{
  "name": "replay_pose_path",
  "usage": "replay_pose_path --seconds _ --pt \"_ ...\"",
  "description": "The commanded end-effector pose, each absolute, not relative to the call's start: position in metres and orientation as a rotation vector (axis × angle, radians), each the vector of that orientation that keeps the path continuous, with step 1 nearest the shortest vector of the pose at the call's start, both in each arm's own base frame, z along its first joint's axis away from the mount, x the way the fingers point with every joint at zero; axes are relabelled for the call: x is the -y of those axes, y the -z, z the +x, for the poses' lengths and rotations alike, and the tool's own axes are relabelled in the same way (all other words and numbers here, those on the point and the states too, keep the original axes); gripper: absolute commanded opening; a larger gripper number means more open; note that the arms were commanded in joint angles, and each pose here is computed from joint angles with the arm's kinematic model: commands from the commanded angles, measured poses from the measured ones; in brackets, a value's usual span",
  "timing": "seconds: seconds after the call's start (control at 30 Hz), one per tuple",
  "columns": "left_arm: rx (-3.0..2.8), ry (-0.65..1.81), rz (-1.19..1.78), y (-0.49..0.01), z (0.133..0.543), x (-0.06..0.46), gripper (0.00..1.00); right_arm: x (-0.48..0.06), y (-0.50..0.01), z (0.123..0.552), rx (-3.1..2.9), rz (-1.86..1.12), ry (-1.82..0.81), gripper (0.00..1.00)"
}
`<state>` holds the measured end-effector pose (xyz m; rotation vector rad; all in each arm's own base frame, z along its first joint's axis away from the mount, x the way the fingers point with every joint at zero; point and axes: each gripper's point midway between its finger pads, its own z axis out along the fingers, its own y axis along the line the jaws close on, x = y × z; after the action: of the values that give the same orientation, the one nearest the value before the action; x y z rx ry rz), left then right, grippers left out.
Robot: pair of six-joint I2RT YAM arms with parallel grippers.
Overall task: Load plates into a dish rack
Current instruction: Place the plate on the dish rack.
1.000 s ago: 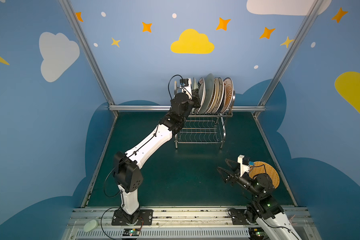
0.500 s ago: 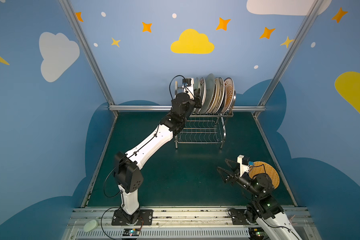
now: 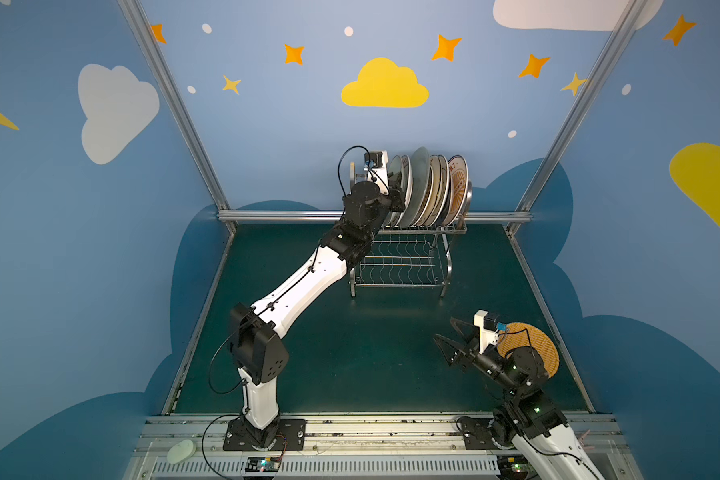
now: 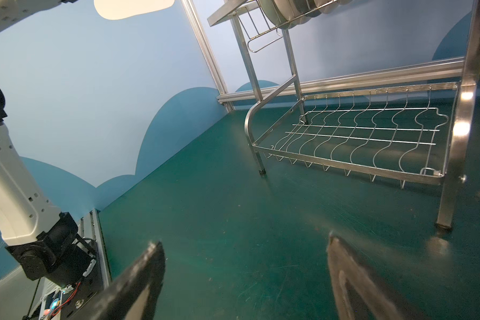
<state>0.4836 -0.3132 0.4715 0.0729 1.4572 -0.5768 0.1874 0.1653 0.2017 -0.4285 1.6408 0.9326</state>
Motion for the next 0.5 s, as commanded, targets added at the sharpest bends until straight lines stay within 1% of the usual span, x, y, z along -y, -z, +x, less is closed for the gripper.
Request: replay_pose_path --seconds 0.0,0.13,0.3,0.37,0.43,0.47 --pt "-1.403 0.605 0.047 -0.501 0.475 0.305 0.23 -0.165 -0.213 0.187 -1.615 -0.435 -0.926 0.89" --pt "-1.389 0.619 0.040 -0.515 0.470 0.301 0.23 -0.165 -0.213 0.187 -1.616 -0.436 -0.924 0.89" --pt "-1.364 0.694 0.023 -0.537 0.449 0.291 0.25 -0.166 -0.212 0.186 -1.619 -0.439 -0.923 0.90" --pt "-1.374 0.731 0.010 -0.539 0.438 0.284 0.34 -0.166 -0.212 0.186 -1.618 -0.441 -0.924 0.89" --pt "-1.397 0.780 -0.020 -0.535 0.428 0.273 0.40 -0.166 -0.211 0.186 -1.621 -0.442 -0.921 0.89" --pt "-1.406 0.811 -0.023 -0.532 0.421 0.268 0.46 -0.166 -0.211 0.186 -1.620 -0.445 -0.923 0.90"
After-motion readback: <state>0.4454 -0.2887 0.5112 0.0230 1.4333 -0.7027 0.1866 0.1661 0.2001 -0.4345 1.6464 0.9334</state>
